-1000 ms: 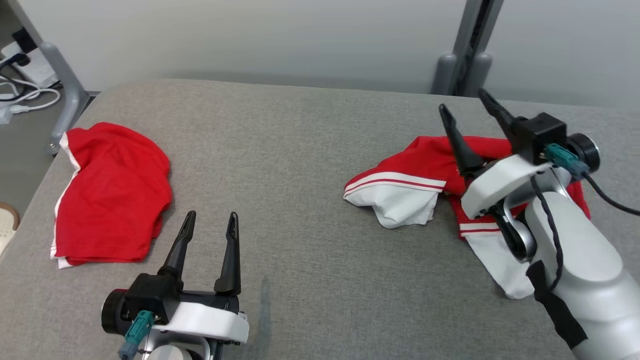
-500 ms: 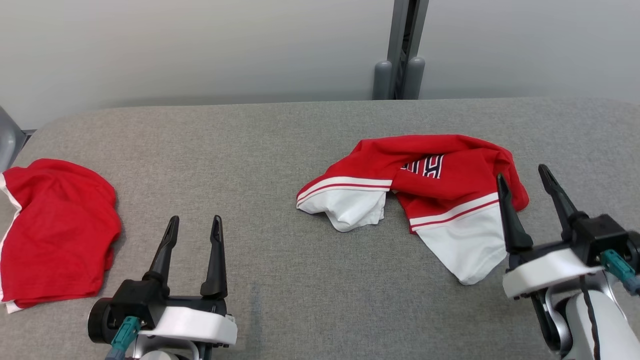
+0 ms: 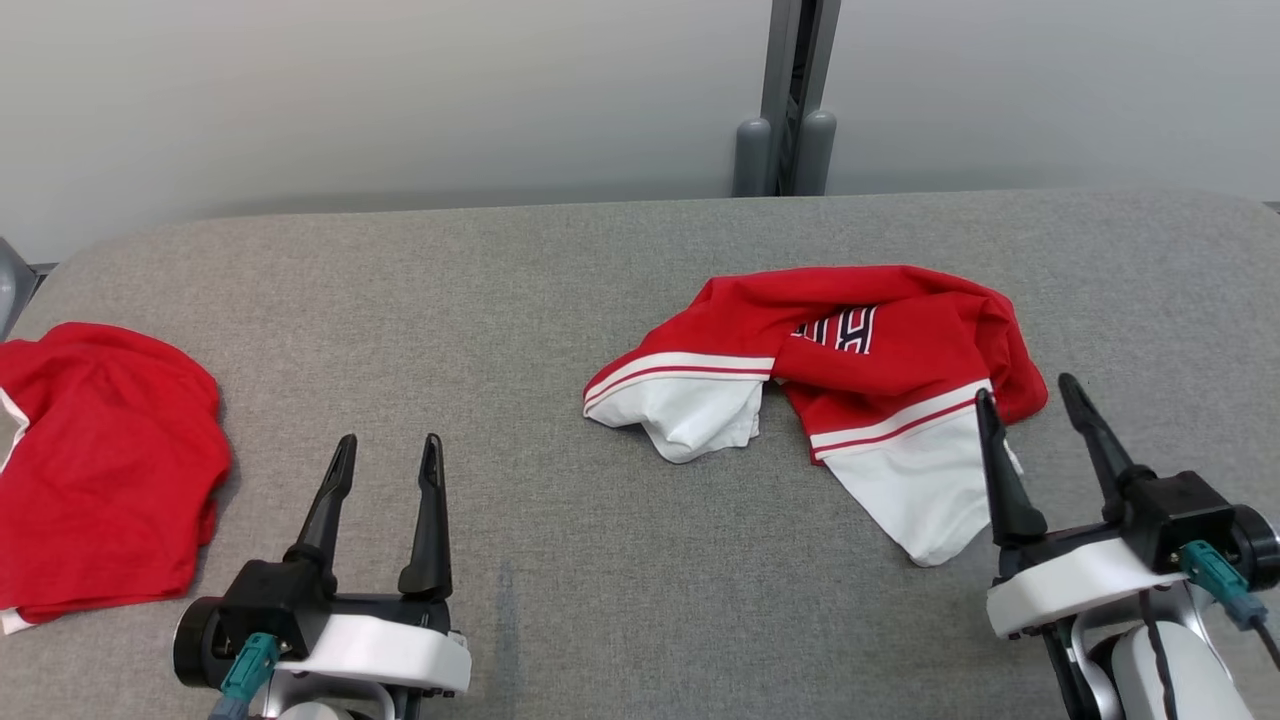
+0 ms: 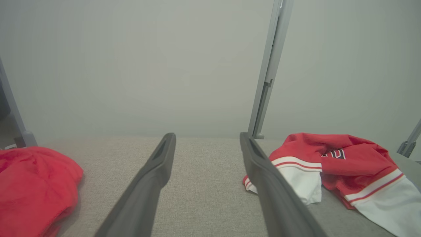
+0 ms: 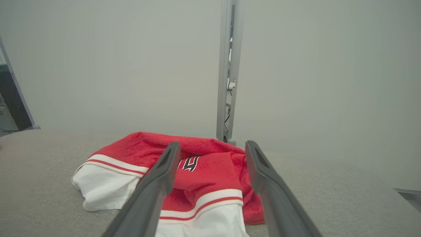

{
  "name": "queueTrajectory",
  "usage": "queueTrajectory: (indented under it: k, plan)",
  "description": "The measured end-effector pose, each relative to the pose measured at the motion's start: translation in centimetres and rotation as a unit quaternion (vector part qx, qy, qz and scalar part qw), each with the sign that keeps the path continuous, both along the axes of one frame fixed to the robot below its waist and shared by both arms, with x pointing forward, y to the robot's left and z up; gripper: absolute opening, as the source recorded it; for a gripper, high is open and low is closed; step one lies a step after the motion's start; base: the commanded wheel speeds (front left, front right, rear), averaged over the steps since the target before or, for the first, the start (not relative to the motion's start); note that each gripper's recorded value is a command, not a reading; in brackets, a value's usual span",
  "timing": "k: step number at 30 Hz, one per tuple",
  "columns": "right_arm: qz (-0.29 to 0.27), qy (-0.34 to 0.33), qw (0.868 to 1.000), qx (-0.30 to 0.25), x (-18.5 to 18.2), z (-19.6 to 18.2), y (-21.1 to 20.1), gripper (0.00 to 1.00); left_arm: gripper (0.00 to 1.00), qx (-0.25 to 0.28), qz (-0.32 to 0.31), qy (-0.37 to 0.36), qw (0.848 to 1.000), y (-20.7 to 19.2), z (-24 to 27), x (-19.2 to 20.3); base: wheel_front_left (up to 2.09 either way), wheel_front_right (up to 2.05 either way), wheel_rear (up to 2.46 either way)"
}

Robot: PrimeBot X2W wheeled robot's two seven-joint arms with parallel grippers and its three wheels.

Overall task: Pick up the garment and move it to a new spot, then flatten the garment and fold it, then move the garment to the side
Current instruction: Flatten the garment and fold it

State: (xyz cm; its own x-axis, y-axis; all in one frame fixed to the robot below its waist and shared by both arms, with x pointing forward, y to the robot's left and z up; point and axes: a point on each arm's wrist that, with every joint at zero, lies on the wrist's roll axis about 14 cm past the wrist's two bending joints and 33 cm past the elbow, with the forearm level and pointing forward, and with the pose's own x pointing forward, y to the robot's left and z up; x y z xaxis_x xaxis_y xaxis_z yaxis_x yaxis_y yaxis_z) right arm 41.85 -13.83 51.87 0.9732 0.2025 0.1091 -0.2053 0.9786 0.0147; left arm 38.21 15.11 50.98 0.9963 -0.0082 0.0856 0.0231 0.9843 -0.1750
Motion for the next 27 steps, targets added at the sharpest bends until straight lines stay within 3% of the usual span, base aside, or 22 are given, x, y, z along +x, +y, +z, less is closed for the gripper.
queueTrajectory:
  k: [5,12,23,24,25,26,27]
  plan:
    - [0.022,0.073,0.997,-0.006,-1.0,-3.9,1.4,1.00,1.00,0.000,-0.002,0.005,1.000,-0.1,-0.3,-0.1,0.00,0.00,0.00]
    - [0.043,0.176,0.983,-0.032,-2.3,-9.4,2.2,1.00,1.00,0.002,0.004,0.020,1.000,0.4,-1.3,-0.2,0.00,0.00,0.00]
    - [0.060,0.249,0.965,-0.056,-2.7,-13.4,2.6,1.00,1.00,0.009,0.009,0.030,0.999,1.0,-2.0,0.0,0.00,0.00,0.00]
    - [0.058,0.258,0.963,-0.052,-2.7,-13.7,2.6,0.80,1.00,0.009,0.009,0.030,0.999,1.0,-2.0,-0.1,0.00,0.00,0.00]
    - [0.057,0.263,0.962,-0.049,-2.7,-13.8,2.7,0.32,1.00,0.010,0.010,0.030,0.999,1.0,-2.0,-0.1,0.00,0.00,0.00]
    - [0.058,0.264,0.961,-0.050,-2.7,-13.9,2.7,0.00,1.00,0.010,0.010,0.030,0.999,1.1,-2.0,-0.1,0.00,0.00,0.00]
    - [0.061,0.263,0.962,-0.050,-2.6,-14.0,2.9,0.00,1.00,0.010,0.011,0.029,0.999,1.1,-1.9,-0.1,0.00,0.00,0.00]
